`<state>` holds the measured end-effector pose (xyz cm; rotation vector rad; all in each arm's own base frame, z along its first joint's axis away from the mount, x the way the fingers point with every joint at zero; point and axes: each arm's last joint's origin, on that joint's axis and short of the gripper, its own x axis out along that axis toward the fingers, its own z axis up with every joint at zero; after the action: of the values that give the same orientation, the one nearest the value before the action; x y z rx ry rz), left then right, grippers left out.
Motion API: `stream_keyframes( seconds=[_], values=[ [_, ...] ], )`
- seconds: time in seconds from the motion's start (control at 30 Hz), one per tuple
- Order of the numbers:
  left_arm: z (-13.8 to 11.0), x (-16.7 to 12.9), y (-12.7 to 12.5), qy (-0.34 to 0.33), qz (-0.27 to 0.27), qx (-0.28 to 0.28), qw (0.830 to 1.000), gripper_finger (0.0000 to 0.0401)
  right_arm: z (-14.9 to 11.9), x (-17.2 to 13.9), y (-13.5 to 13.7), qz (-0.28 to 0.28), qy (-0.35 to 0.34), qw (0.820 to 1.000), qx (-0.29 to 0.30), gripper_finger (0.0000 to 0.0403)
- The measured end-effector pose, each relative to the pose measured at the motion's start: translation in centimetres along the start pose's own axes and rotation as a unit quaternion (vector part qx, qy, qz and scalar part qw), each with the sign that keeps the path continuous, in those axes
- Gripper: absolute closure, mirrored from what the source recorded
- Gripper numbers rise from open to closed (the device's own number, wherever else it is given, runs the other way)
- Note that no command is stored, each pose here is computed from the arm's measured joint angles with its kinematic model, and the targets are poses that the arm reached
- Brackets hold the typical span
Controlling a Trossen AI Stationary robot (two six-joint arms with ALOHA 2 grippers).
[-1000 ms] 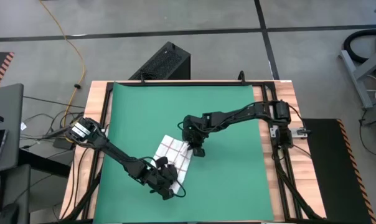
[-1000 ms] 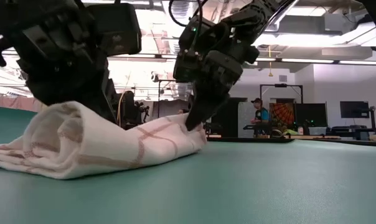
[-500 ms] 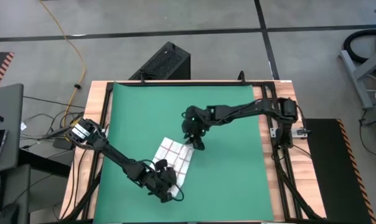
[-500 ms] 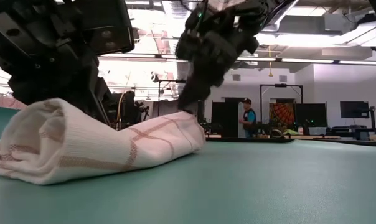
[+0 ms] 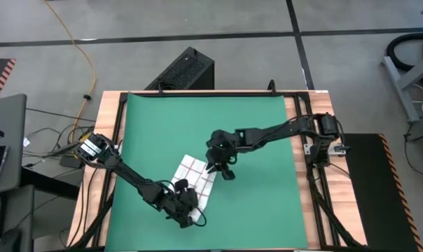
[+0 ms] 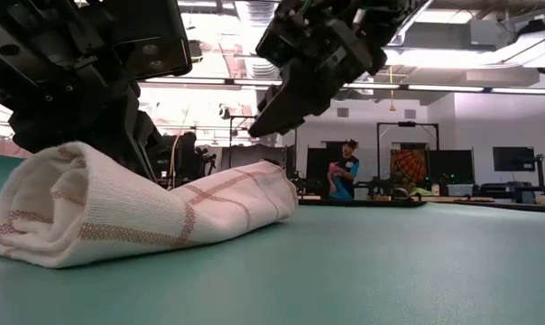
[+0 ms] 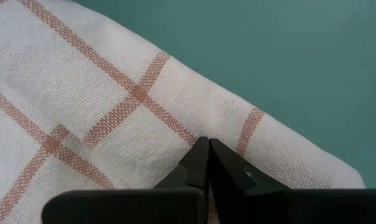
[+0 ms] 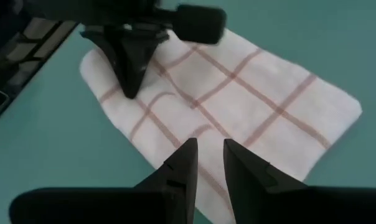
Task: Roll towel
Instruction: Roll the white towel
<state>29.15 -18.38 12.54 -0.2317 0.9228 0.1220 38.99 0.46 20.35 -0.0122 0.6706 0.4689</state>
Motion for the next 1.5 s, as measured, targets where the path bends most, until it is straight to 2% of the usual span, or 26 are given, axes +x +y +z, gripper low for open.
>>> stream_keyframes(
  seconds=[0.33, 0.5, 1.1, 1.3, 1.4, 1.5],
  values=[
    [0.0, 0.0, 0.0, -0.001, 0.000, 0.000, 1.000, 0.0401, -2.1, 0.4, -0.4, -0.013, -0.006, 1.000, 0.019, 0.0312],
    [0.0, 0.0, 0.0, -0.002, -0.001, -0.001, 1.000, 0.0401, -3.3, 0.7, -0.7, -0.049, -0.020, 0.999, 0.014, 0.0312],
    [0.1, 0.1, 0.0, -0.006, -0.004, 0.008, 1.000, 0.0401, -4.9, 1.7, -1.0, -0.089, -0.044, 0.995, 0.025, 0.0312],
    [0.1, 0.1, 0.0, -0.002, -0.005, 0.013, 1.000, 0.0401, -1.4, -1.6, -0.2, -0.089, -0.130, 0.987, 0.010, 0.0312],
    [0.1, 0.1, 0.0, -0.003, -0.004, 0.012, 1.000, 0.0401, -1.1, -1.9, 1.0, -0.077, -0.121, 0.990, 0.001, 0.0316],
    [0.1, 0.1, 0.0, -0.006, -0.003, 0.010, 1.000, 0.0401, -1.8, -0.5, 1.7, -0.062, -0.097, 0.993, 0.000, 0.0325]
  ],
)
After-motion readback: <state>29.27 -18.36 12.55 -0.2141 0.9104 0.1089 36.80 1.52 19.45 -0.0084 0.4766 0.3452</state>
